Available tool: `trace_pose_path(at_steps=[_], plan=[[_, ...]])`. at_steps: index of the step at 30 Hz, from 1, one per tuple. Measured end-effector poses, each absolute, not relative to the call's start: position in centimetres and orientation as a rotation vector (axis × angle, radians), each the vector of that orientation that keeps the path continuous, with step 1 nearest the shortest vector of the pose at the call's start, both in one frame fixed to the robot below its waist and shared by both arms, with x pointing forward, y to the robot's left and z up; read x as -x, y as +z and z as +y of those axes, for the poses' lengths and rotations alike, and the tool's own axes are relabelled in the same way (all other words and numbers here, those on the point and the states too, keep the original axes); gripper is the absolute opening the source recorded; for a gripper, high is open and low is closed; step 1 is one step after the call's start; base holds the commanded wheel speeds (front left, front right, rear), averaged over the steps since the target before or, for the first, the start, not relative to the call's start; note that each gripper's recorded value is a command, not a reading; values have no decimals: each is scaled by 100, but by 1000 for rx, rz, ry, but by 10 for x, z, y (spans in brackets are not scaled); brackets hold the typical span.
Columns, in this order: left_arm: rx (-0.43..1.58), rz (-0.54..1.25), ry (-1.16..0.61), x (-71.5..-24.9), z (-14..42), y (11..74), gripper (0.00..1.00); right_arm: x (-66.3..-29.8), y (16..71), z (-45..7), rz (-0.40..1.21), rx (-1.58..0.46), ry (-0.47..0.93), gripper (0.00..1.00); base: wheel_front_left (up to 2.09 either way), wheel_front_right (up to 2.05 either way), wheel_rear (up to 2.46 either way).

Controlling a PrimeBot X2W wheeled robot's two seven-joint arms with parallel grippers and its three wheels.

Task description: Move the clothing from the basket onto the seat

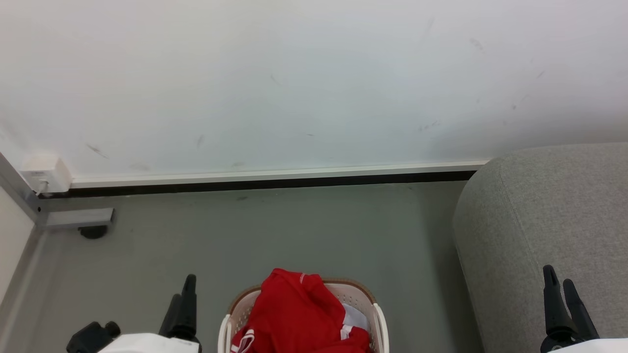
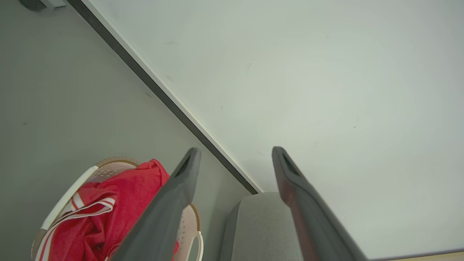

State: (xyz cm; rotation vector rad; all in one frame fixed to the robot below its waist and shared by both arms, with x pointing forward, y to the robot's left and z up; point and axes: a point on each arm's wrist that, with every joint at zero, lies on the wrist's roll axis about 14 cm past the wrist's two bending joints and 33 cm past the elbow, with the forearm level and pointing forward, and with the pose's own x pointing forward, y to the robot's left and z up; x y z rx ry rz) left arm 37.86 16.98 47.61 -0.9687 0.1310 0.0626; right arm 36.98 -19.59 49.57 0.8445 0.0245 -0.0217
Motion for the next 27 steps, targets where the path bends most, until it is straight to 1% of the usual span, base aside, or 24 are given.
trace_pose_path(at_steps=[18,27], plan=[[687,88,58,-379,172,482,100,-369,504,-194,-11,-593,9,100,0,0,0],[552,48,15,-379,166,491,100,-368,507,-191,-24,-488,27,100,0,0,0]])
